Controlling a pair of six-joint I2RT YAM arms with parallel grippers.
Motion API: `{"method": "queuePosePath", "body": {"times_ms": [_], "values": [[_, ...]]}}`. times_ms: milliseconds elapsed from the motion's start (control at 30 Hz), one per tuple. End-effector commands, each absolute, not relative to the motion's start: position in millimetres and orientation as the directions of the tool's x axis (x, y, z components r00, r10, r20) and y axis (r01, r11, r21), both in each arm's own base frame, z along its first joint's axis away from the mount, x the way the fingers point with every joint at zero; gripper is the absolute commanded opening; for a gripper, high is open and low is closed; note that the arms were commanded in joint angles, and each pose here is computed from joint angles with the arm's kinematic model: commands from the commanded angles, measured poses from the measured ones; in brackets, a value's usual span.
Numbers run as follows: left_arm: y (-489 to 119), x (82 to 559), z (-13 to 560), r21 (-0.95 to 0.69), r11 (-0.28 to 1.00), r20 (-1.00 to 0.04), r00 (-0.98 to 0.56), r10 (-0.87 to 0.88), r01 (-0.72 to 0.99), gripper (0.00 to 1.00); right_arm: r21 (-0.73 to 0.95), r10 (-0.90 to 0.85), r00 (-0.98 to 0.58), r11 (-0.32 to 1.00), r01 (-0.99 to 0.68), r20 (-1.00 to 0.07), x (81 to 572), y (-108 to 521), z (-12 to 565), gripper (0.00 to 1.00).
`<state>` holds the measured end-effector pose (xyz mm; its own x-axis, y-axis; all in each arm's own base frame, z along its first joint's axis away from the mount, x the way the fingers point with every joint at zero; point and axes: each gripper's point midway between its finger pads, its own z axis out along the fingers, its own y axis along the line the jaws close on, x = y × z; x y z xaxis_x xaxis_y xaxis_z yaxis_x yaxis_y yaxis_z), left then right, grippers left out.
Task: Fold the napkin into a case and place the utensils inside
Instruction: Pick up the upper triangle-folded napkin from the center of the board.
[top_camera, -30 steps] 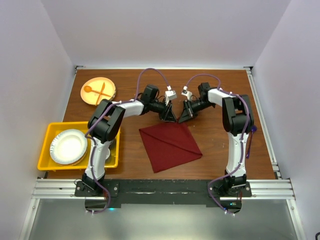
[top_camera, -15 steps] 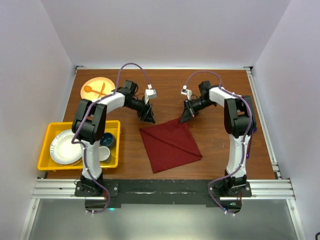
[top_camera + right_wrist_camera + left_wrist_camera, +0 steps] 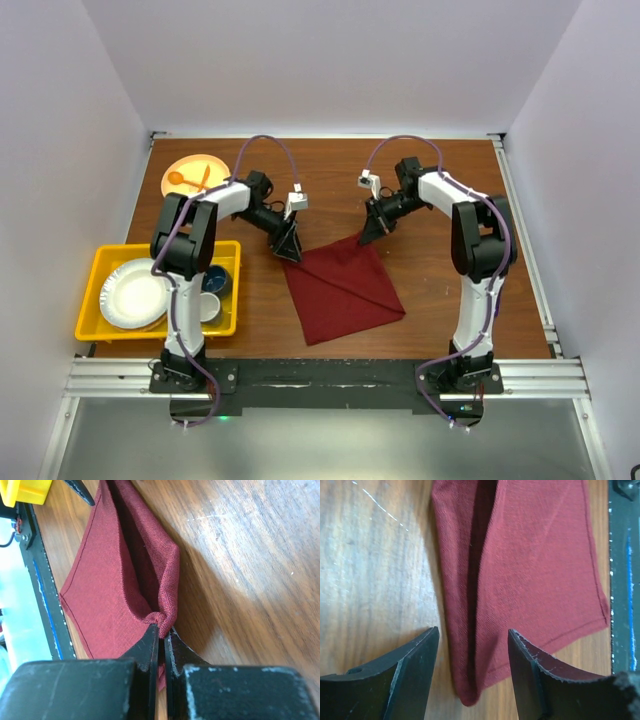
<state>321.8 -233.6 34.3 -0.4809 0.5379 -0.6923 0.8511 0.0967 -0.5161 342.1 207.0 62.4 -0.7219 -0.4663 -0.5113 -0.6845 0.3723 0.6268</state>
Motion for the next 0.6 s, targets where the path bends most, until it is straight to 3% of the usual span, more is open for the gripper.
{"method": "queuePosePath", "body": {"times_ms": [0, 433, 567], "values": [[-224.4, 319.4, 25.1, -0.54, 0.095, -0.672, -0.496, 0.55, 0.837, 0.62, 0.566, -0.472, -0.654, 0.335, -0.753, -0.591, 341.5, 207.8, 91.0, 0.0], [-219.9, 316.4, 13.7, -0.585, 0.118, -0.634, -0.543, 0.55, 0.802, 0.5, 0.535, -0.469, -0.591, 0.263, -0.803, -0.656, 327.0, 209.3, 114.0, 0.0], [-218.6, 316.1, 15.5, -0.599, 0.116, -0.631, -0.557, 0.54, 0.792, 0.42, 0.528, -0.482, -0.58, 0.255, -0.81, -0.657, 322.3, 206.6, 113.9, 0.0]]}}
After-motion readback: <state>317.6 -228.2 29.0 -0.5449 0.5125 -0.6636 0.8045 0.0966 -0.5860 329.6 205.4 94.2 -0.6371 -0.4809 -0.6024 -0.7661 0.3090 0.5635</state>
